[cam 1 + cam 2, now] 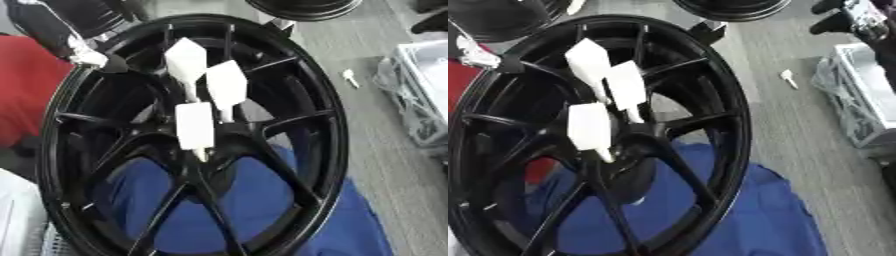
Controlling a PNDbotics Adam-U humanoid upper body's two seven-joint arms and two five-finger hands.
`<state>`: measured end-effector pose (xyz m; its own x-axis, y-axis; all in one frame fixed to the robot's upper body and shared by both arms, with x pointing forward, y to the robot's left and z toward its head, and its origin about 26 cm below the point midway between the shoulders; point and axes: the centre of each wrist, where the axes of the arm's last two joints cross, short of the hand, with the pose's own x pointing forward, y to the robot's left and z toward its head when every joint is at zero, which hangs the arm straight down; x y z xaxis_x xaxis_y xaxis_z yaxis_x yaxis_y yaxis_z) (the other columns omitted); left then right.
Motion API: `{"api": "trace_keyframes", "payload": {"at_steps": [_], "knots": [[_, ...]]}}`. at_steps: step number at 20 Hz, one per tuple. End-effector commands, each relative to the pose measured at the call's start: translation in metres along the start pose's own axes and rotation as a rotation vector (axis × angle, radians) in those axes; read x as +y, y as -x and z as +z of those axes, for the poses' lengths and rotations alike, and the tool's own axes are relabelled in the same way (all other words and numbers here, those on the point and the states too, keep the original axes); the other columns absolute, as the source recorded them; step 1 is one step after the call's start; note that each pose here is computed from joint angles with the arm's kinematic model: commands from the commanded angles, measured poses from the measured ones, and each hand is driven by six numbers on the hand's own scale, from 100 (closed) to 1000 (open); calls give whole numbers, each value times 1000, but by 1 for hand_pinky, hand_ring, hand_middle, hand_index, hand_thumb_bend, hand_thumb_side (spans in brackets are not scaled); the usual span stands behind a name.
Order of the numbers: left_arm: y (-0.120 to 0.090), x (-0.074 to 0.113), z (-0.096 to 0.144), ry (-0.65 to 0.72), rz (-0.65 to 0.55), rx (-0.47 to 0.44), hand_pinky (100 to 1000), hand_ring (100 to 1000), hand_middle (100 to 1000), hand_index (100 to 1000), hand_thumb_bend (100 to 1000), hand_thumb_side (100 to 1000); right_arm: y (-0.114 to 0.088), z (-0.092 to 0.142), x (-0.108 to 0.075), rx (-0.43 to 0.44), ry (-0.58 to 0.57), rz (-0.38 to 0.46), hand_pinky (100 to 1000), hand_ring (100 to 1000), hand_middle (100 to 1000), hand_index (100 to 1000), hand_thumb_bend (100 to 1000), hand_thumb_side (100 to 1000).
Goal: Pull the pin out of the wheel hub.
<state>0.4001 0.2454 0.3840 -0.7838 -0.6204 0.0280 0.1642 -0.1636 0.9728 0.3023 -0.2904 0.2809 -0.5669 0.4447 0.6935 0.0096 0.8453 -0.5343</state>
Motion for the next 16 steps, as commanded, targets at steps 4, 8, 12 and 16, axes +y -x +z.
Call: {"api": "trace_keyframes", "payload": {"at_steps": [4, 8, 12, 16], "knots": [[-7, 11, -4, 48, -71, -22, 893, 842, 814, 861, 445, 238, -12, -3, -6, -40, -7, 35, 849, 682, 695, 802, 100, 825], [-9, 14, -9, 50, -81, -38, 896, 848, 823, 875, 451, 242, -13, -4, -4, -44, -17, 31, 849, 681, 694, 802, 100, 829], [-12, 23, -10, 30, -89, -42, 897, 852, 823, 879, 441, 259, -13, -4, -2, -41, -28, 28, 849, 681, 694, 802, 100, 831], [-15, 29, -13, 19, -104, -48, 897, 854, 824, 879, 446, 246, -13, -4, -1, -38, -35, 29, 849, 680, 693, 801, 100, 832]]}}
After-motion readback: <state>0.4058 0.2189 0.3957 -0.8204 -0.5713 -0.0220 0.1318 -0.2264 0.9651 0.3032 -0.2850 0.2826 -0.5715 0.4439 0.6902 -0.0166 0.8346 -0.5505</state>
